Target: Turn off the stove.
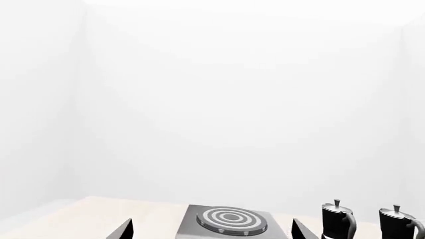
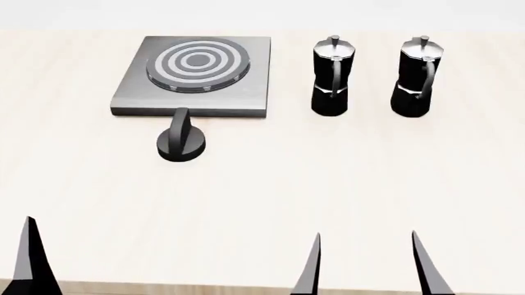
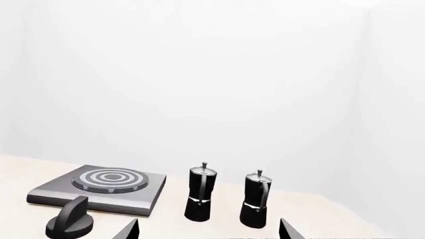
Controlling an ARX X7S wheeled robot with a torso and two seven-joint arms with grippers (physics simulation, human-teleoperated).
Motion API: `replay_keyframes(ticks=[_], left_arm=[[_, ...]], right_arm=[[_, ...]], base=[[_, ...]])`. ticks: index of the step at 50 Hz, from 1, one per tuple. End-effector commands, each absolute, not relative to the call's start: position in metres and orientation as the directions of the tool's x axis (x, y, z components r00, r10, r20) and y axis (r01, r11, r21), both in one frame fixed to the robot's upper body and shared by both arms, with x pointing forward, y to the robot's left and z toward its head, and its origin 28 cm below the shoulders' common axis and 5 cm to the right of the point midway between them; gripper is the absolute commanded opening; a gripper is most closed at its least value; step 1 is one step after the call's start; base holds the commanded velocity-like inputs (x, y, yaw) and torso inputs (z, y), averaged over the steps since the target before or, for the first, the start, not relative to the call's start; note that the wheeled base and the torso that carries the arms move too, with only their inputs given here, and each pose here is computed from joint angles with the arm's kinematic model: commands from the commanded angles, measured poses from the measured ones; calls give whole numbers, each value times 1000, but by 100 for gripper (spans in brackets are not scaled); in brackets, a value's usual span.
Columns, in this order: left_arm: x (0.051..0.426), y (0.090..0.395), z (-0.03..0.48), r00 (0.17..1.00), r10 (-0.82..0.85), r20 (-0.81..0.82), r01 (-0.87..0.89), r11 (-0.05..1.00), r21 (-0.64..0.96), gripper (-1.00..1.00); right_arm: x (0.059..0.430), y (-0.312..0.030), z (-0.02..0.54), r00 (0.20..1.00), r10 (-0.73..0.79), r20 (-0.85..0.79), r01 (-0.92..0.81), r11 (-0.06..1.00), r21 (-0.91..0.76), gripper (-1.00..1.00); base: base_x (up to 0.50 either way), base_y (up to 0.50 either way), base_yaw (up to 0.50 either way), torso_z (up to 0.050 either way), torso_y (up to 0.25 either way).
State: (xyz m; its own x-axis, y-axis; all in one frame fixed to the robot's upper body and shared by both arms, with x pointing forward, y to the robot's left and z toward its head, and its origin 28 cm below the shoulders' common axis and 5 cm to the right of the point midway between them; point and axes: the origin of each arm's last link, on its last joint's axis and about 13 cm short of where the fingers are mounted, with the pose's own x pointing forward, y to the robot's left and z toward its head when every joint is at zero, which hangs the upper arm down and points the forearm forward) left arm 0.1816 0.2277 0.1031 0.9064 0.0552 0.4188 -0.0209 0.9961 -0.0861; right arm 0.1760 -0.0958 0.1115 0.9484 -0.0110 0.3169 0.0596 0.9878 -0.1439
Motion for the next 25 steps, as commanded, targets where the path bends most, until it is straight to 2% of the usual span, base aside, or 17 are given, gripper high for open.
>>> replay_keyframes(ticks=[1,14,25], left_arm=[[182,227,103,907,55,417,-21,996,-86,100],[182,227,103,908,52,416,-19,996,-84,100],[182,227,101,908,52,415,-21,997,-79,100]], right_arm=[[177,-96,111,950,-16,310,61,989,-134,100],[177,-96,111,951,-15,307,58,990,-130,100],[176,-96,111,951,-16,310,59,989,-132,100]], base=[[0,0,0,0,0],[23,0,0,0,0],[123,0,0,0,0]])
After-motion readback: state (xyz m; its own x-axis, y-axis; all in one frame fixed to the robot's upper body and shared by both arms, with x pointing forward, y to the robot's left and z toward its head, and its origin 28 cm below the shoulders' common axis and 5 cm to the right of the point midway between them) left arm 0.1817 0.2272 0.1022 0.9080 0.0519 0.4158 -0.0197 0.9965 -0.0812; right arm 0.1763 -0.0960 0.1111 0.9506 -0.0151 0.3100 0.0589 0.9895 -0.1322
